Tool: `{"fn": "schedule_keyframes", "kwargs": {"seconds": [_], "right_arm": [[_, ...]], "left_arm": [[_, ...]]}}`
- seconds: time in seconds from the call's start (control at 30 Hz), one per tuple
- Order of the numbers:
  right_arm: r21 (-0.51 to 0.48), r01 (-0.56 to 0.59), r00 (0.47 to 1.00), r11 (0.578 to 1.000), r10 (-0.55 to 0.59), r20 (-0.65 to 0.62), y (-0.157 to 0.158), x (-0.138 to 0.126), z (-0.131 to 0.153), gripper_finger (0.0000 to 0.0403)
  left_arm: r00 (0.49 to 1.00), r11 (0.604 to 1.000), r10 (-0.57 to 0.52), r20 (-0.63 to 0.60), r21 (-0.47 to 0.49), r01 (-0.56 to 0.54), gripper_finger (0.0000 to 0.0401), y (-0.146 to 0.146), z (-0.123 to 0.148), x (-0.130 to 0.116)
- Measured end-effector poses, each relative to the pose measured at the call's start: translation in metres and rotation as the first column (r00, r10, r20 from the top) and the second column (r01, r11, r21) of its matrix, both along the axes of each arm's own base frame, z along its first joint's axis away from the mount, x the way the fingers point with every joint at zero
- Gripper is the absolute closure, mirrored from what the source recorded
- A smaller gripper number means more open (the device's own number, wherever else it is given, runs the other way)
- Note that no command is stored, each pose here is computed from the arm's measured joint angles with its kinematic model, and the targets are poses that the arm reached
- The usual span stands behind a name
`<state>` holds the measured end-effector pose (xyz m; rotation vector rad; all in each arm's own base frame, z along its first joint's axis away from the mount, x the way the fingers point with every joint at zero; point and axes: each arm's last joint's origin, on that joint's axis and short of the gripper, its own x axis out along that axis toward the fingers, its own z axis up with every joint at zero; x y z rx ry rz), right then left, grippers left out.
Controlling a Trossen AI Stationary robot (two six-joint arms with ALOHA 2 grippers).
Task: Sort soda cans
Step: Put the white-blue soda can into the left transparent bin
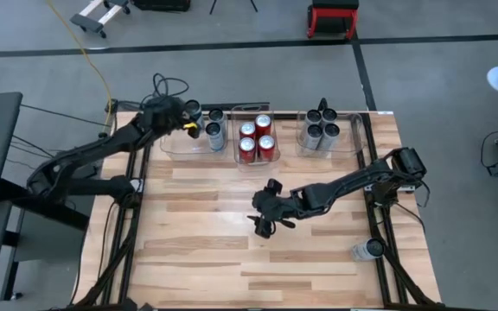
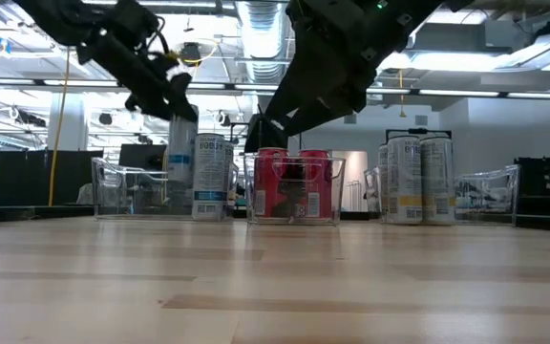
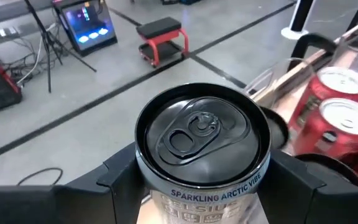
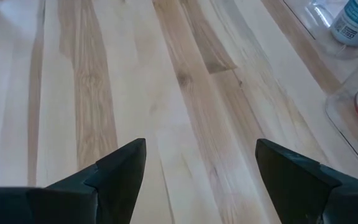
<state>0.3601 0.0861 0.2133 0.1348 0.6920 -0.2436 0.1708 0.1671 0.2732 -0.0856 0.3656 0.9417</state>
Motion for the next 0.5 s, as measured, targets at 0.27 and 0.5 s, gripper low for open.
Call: {"fn": "schedule_keyframes", "kwargs": {"seconds": [0.27,0.5], "right_arm": [[-0.004,-0.001,1.000,1.000,0.001,-0.003,0.006,-0.002,0.000,0.0081],[-0.021,0.033,0.999,0.999,-0.033,-0.017,0.014,-0.007,-0.002,0.0081]], "left_arm": [[1.000,0.999,0.007,-0.011,-0.046,-0.007,0.0161,0.016,-0.018,0.009],[0.997,1.000,0.001,0.082,-0.005,0.000,0.0161,0.013,-0.050,-0.001]]}}
